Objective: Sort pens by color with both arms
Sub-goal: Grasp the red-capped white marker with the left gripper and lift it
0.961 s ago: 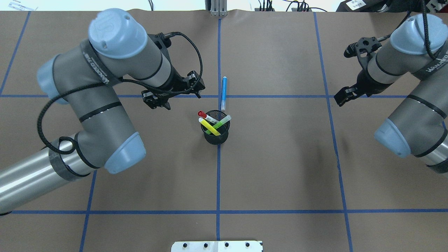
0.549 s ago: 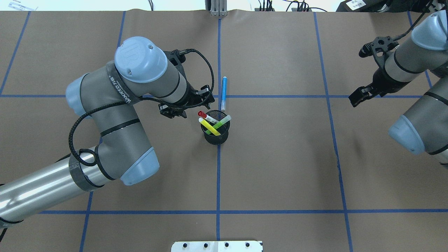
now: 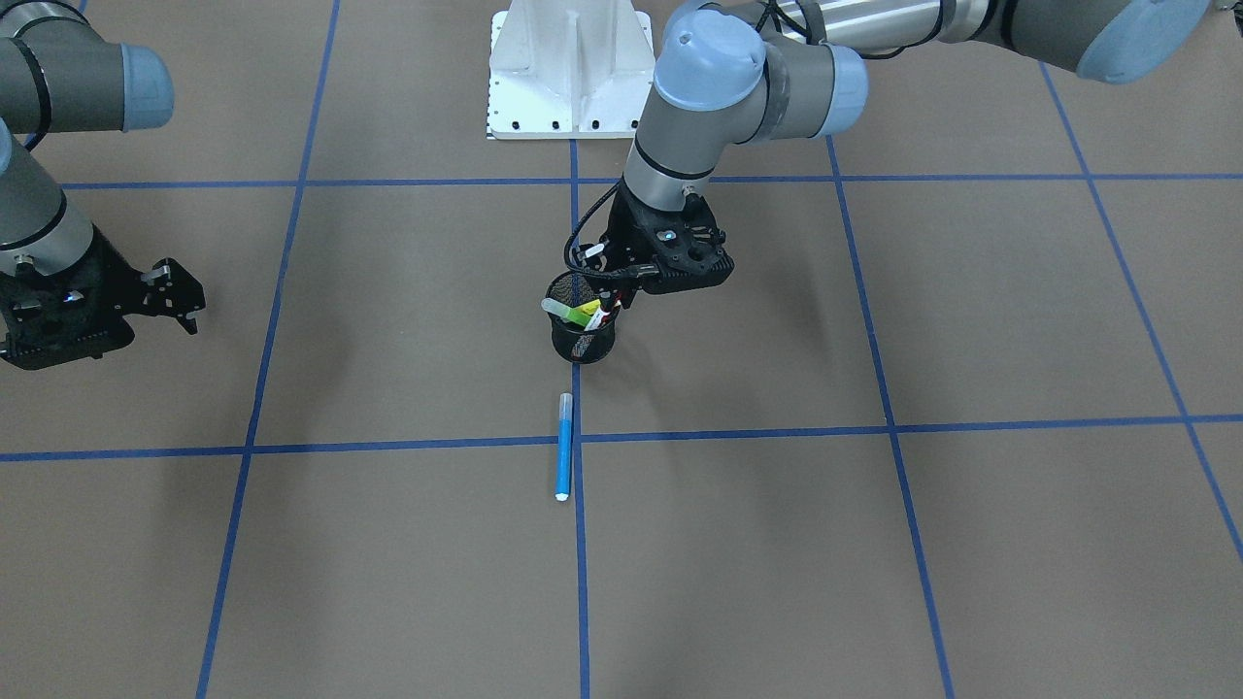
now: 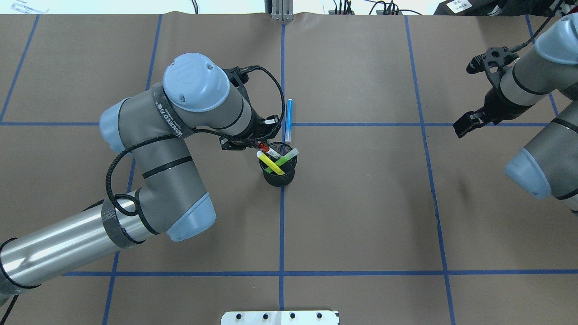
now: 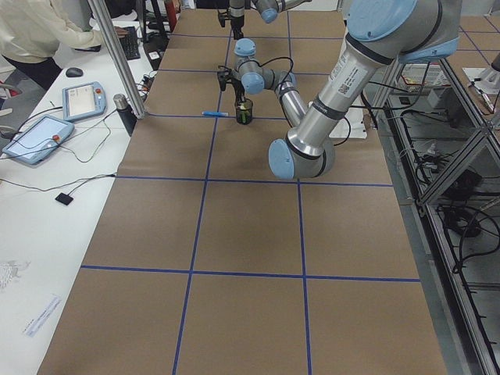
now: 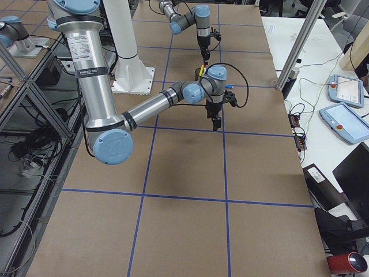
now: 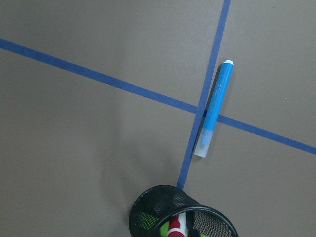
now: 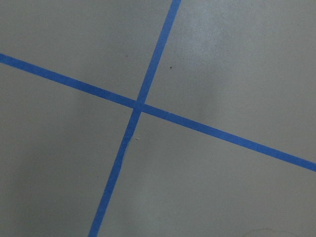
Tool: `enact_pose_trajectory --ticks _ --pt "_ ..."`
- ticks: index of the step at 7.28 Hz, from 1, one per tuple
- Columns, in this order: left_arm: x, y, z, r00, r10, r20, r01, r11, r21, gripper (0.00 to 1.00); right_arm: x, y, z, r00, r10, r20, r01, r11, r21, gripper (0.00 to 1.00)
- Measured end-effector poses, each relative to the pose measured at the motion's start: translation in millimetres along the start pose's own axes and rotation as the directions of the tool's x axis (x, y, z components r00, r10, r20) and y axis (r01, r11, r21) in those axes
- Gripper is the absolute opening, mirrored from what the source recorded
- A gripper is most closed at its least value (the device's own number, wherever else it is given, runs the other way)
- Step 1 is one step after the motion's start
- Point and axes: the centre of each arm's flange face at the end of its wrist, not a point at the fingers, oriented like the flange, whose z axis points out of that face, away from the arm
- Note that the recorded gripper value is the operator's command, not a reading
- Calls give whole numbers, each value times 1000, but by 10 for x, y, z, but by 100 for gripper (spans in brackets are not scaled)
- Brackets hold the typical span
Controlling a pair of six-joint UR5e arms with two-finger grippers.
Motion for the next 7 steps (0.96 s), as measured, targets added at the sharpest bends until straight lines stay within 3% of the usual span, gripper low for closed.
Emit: enact_pose_trajectory --ticks 1,2,5,7 --pt "-5 29 24 1000 1 3 -1 1000 0 8 12 0 -5 1000 1 -1 -1 1000 1 99" --pt "-6 47 39 1000 2 5 -2 1000 0 0 24 -1 -8 1000 2 -2 -2 1000 1 99" --pt "29 87 -53 1000 8 -9 -8 1000 -2 0 52 -5 -13 1000 -4 -4 4 1000 0 99" --pt "96 96 -400 999 16 -34 -16 1000 8 0 89 -12 -20 1000 -8 -7 8 1000 0 99"
